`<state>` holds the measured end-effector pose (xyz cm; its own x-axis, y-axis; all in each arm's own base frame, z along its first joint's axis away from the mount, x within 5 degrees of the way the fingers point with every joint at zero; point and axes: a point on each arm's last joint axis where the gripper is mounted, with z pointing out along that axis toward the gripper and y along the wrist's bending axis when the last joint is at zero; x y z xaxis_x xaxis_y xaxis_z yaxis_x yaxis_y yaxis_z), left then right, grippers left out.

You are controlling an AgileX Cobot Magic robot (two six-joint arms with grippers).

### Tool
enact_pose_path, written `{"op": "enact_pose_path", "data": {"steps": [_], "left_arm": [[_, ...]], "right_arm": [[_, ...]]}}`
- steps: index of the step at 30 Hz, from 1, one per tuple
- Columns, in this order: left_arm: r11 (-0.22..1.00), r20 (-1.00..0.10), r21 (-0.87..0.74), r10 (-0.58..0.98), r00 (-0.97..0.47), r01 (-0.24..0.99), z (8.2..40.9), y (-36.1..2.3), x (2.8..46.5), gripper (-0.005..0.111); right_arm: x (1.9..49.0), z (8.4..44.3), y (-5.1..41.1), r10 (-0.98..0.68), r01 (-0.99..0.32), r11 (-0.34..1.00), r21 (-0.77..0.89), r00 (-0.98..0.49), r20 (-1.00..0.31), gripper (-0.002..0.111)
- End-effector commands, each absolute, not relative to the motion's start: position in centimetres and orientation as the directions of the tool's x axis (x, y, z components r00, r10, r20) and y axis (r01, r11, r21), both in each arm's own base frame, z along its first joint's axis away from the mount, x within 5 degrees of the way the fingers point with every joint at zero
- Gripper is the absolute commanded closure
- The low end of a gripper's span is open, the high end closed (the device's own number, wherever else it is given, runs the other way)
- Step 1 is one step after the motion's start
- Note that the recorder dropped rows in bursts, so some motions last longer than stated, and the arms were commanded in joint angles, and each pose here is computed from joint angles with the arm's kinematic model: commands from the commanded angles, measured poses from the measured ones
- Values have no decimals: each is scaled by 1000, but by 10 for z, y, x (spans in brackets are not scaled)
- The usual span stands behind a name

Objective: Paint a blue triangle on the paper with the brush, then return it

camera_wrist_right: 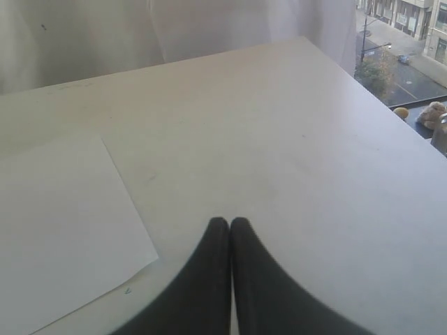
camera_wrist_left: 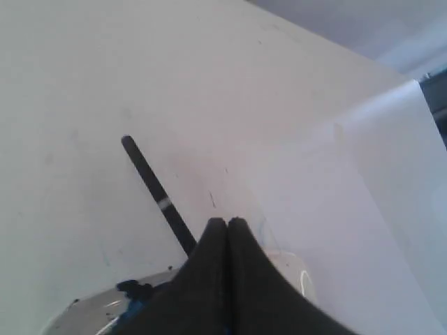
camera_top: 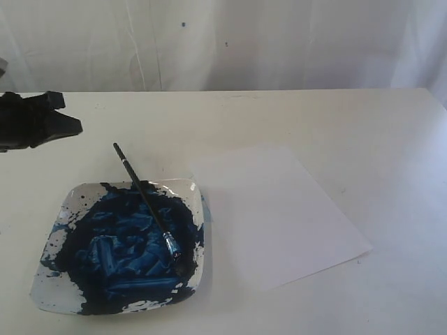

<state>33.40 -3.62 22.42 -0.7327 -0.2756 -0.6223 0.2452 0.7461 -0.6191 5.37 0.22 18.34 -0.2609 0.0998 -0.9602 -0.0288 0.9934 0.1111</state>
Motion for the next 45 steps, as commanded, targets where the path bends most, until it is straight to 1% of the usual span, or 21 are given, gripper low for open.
{"op": "enact_pose_path", "data": {"steps": [1, 3, 9, 19, 31, 38, 40, 42, 43, 45], "left_arm": [[605, -543, -723, -200, -815, 334, 216, -50, 343, 107], [563, -532, -752, -212, -820, 342, 215, -52, 347, 107], [634, -570, -697, -205, -796, 336, 207, -47, 354, 107], [604, -563, -718, -213, -799, 345, 210, -49, 354, 107], [603, -563, -719, -215, -798, 345, 210, -49, 354, 107], [564, -552, -745, -219, -805, 357, 213, -52, 352, 107], [542, -547, -758, -226, -806, 363, 215, -53, 351, 107], [522, -543, -771, -241, -805, 364, 217, -54, 351, 107], [513, -540, -777, -247, -804, 365, 218, -54, 351, 107], [508, -539, -780, -250, -804, 365, 218, -54, 351, 107]], "right_arm": [[54, 182, 2, 100, -22, 994, 109, -256, -961, 108], [54, 182, 2, 100, -22, 994, 109, -256, -961, 108], [54, 182, 2, 100, -22, 994, 109, -256, -961, 108], [54, 182, 2, 100, -22, 994, 109, -256, -961, 108], [54, 182, 2, 100, -22, 994, 109, -256, -961, 108], [54, 183, 2, 77, -27, 996, 86, -245, -967, 108], [55, 187, 2, 109, -34, 992, 118, -202, -973, 108], [56, 196, 4, 219, -54, 973, 226, -113, -969, 108], [56, 201, 5, 309, -66, 947, 314, -75, -948, 108], [56, 207, 5, 384, -86, 919, 384, -17, -923, 108]]}}
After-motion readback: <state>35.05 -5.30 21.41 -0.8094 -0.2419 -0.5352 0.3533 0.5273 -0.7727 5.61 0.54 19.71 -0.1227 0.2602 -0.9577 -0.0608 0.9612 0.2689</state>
